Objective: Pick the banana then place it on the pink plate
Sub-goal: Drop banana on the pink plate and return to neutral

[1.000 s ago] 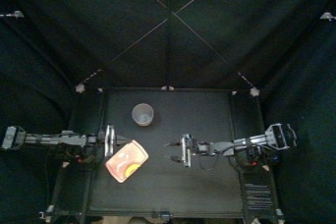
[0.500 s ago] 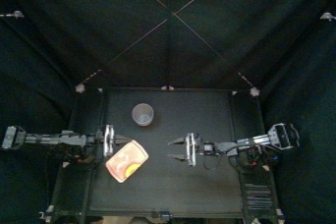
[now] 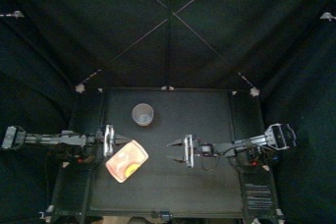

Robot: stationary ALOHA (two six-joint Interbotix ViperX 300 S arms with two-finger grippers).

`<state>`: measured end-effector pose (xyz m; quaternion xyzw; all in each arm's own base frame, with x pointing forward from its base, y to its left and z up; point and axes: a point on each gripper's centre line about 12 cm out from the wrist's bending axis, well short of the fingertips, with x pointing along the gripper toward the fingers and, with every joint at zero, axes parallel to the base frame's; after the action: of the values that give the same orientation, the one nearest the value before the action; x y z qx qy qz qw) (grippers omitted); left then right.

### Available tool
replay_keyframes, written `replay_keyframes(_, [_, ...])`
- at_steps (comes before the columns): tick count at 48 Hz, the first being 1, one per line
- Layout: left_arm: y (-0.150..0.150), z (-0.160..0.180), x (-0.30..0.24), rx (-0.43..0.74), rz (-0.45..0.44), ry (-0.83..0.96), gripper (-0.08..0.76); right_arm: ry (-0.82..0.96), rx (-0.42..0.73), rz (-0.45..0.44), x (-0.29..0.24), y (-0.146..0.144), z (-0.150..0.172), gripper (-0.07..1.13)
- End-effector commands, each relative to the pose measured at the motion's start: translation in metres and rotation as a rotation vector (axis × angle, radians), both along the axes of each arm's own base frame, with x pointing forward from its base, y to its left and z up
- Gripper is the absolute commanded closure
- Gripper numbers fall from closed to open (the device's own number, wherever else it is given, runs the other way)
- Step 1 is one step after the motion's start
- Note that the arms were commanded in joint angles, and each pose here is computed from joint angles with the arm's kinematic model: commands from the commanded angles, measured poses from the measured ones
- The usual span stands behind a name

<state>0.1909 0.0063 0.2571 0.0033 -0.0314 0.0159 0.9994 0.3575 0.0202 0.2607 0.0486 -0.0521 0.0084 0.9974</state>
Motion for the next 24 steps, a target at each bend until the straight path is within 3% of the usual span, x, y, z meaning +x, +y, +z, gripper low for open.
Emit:
replay_keyframes(1, [0.000, 0.006, 0.002, 0.002, -0.001, -0.015, 0.656, -0.029, 0.003, 0.003, -0.002, 0.001, 0.008, 0.15])
replay_keyframes(24, [0.002, -0.005, -0.001, -0.048, 0.015, 0.012, 0.656, -0.003, 0.006, 0.005, -0.005, 0.002, -0.001, 0.15])
